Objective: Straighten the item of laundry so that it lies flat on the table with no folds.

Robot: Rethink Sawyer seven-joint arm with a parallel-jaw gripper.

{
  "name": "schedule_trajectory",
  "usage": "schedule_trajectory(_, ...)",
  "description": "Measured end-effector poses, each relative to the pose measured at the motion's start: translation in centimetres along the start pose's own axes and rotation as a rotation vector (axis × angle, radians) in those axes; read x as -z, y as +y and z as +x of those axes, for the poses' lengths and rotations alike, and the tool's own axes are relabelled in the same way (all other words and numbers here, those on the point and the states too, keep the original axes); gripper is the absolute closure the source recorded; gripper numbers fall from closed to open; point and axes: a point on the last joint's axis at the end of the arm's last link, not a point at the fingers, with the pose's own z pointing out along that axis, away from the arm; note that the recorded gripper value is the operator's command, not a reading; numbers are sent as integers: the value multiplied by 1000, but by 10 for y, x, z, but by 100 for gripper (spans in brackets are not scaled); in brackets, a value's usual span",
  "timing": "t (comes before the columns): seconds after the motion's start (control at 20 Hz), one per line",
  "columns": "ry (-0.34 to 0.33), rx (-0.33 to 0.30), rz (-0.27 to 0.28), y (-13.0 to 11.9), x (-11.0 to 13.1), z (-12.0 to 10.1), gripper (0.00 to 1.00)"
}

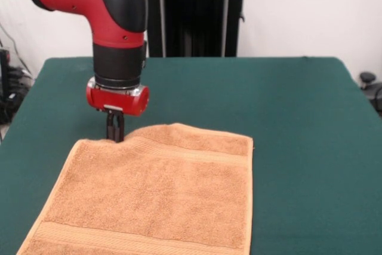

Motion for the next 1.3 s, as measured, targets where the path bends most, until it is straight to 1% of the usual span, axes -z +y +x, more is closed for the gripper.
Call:
schedule_trajectory(0.35, -1, 1, 2, 0, -1, -1, 100)
schedule_trajectory(0.4, -3, 3, 6, -1, -1, -1, 0)
schedule_trajectory(0.7, -13, -2, 30, -15, -2, -4, 0)
schedule_trajectory(1.3, -13, -1, 30, -14, -2, -4, 0)
